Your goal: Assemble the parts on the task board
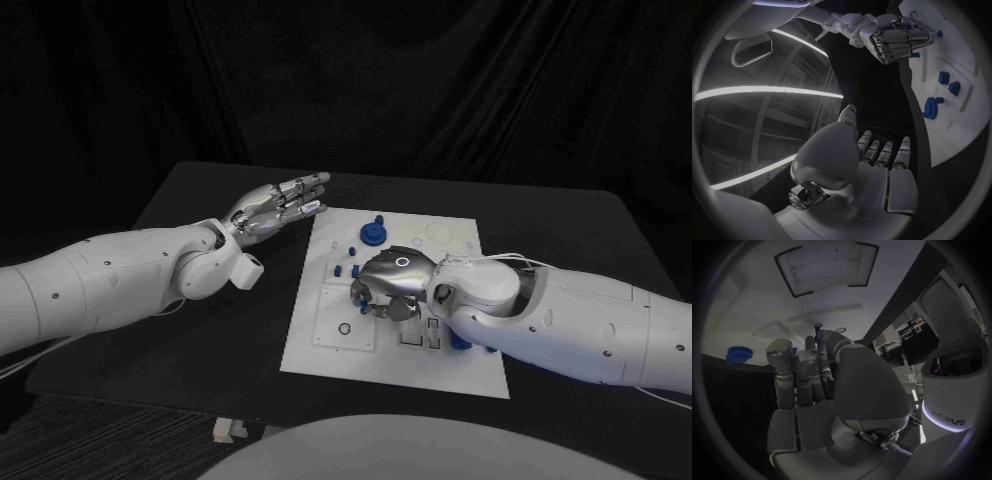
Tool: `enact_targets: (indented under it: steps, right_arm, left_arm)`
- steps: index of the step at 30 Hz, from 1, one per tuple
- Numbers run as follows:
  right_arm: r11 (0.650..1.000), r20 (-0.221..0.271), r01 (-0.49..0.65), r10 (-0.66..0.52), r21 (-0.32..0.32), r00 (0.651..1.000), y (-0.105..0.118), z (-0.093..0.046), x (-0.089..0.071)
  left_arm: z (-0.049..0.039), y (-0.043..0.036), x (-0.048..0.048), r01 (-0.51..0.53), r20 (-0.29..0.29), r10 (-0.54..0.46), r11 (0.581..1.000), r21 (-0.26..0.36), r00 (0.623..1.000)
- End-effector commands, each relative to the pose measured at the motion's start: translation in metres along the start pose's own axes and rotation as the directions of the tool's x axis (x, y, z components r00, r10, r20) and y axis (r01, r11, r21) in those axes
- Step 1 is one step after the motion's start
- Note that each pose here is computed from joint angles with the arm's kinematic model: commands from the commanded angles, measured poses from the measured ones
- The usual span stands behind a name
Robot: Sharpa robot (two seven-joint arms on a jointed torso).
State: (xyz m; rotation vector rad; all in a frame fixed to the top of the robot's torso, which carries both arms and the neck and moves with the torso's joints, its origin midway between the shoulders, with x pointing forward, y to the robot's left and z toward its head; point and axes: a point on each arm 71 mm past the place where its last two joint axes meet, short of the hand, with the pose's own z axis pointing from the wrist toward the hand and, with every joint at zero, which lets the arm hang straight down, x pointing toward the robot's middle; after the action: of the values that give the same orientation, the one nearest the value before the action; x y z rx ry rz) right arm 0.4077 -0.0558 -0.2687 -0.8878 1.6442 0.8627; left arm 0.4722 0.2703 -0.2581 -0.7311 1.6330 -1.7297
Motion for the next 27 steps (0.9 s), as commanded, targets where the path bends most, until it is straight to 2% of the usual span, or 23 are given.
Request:
enact_targets:
  steps: [1, 27]
  right_arm:
    - [1.0, -0.008, 0.003, -0.003, 0.019, 1.0, -0.0007, -0.0007, 0.0027]
    - [1.0, -0.021, -0.001, 0.002, 0.028, 1.0, -0.0014, -0.0047, 0.0045]
  left_arm:
    - [0.0002, -0.0053, 0.0011, 0.016, -0.007, -0.016, 0.997, 0.081, 1.0]
    - [0.001, -0.0026, 0.0013, 0.022, -0.014, -0.022, 0.998, 0.061, 1.0]
